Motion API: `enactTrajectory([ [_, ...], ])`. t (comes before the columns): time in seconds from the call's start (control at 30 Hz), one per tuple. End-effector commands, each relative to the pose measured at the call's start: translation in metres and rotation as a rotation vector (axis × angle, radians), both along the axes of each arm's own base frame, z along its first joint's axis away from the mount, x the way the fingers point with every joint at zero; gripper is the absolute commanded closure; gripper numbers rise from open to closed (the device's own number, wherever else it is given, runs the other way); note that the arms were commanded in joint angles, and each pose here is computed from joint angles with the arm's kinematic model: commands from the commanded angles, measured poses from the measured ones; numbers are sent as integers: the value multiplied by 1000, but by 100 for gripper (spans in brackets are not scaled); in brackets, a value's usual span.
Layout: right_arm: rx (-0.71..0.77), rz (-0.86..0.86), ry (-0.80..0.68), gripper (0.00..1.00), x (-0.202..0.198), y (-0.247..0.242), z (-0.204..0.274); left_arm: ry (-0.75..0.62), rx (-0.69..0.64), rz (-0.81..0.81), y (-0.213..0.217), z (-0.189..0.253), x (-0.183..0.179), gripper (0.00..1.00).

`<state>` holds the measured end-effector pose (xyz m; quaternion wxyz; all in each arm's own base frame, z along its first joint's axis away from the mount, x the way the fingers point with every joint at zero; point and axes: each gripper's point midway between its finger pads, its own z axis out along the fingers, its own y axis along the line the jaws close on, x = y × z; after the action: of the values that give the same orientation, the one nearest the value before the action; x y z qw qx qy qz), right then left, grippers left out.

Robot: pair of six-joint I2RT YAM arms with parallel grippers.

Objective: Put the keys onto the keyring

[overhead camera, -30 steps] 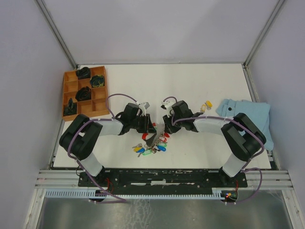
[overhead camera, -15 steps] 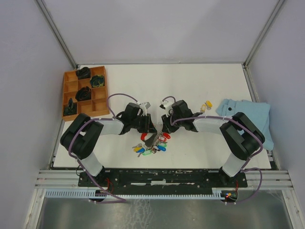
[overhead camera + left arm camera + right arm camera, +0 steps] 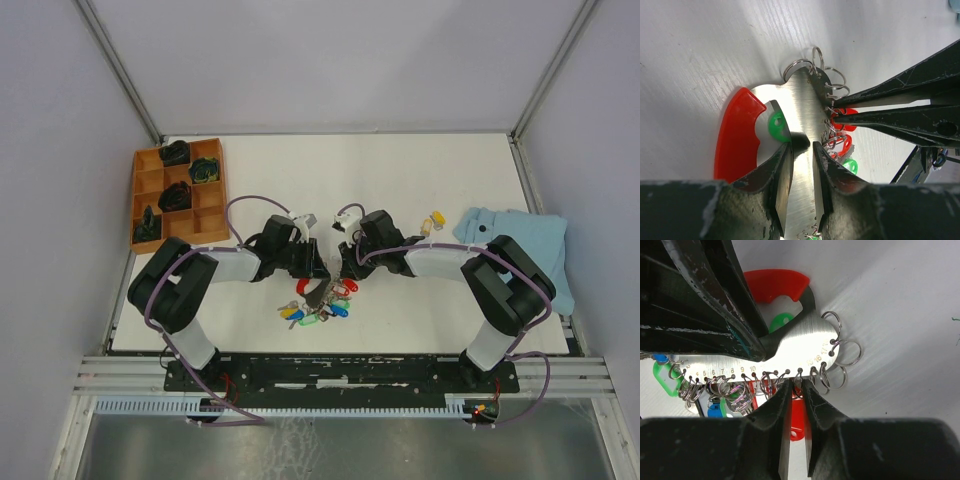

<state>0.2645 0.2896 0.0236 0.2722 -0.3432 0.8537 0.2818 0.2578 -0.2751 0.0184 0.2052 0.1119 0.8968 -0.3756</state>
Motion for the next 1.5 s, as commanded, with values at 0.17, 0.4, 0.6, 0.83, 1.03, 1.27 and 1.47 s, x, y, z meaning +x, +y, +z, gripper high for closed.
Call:
enactTrajectory([
  [0.17, 6, 40, -71, 87, 13, 7, 16, 39, 117, -30, 17, -30, -14, 68],
  [0.4, -14, 53, -108, 95, 15, 3, 24, 42, 130, -33, 18, -33, -14, 68],
  [0.6, 27, 104, -155, 99, 14, 9, 44, 48, 96, -47, 14, -29, -16, 69],
  [0.83, 76, 148, -248, 99, 16, 13, 76, 37, 21, -52, 8, -17, -17, 70],
  [1.03, 156, 228, -350, 99, 13, 22, 103, -16, -123, -40, -5, 13, -17, 68],
  [1.27, 216, 350, -484, 99, 9, 27, 134, -195, -264, -46, -3, 66, -6, 61],
  [1.47, 253, 403, -548, 99, 13, 32, 167, -505, -280, 14, 17, 125, 8, 52],
])
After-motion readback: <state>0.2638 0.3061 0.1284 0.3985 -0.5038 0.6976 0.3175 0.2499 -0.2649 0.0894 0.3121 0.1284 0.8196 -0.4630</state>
